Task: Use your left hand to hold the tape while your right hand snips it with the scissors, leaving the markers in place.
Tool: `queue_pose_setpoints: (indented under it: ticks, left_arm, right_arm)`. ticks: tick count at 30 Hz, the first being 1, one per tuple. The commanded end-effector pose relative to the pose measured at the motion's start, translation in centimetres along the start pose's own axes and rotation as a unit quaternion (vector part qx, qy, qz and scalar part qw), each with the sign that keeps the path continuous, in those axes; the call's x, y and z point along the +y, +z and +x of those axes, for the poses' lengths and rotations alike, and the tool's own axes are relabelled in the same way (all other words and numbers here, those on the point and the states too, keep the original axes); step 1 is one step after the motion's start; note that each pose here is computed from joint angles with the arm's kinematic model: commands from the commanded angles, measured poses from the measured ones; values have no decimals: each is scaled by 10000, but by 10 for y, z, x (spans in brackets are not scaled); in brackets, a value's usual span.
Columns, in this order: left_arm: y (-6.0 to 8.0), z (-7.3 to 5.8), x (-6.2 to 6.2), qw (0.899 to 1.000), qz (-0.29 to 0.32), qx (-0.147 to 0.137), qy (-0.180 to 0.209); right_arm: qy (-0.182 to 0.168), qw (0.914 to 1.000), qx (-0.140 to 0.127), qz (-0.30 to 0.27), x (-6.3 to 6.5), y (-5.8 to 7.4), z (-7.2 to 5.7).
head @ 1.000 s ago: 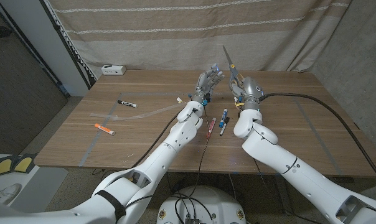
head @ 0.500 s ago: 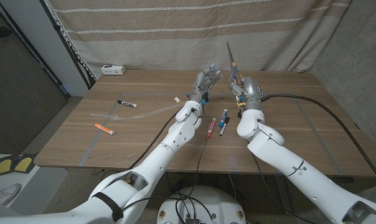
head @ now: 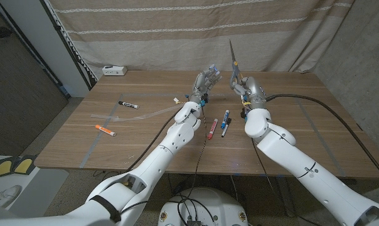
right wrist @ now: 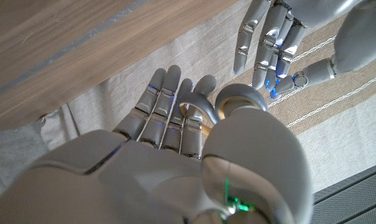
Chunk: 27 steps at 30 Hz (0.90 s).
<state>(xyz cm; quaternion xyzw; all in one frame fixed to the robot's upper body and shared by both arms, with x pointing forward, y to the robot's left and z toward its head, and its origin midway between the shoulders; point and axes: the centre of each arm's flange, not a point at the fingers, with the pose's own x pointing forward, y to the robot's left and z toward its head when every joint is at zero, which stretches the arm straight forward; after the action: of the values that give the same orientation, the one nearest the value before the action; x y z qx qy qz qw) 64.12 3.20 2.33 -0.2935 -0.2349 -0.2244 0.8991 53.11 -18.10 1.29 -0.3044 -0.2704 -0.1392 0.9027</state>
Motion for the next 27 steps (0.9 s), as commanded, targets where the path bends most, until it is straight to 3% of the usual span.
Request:
queue_pose_setpoints:
  ticks: [1, 3, 19, 27]
  left_arm:
    - [1, -2, 9, 9999, 91, 28, 97]
    - [2, -1, 10, 9999, 90, 26, 104]
    - [0, 2, 12, 9999, 110, 35, 99]
    - [-1, 2, 13, 9999, 109, 24, 93]
  right_arm:
    - [1024, 9916, -7, 793, -10, -3, 3]
    - [1235, 9882, -7, 906, -13, -3, 5]
    - [1708, 9748, -93, 1430, -20, -6, 8]
    - [1635, 9736, -31, 1590, -21, -7, 6]
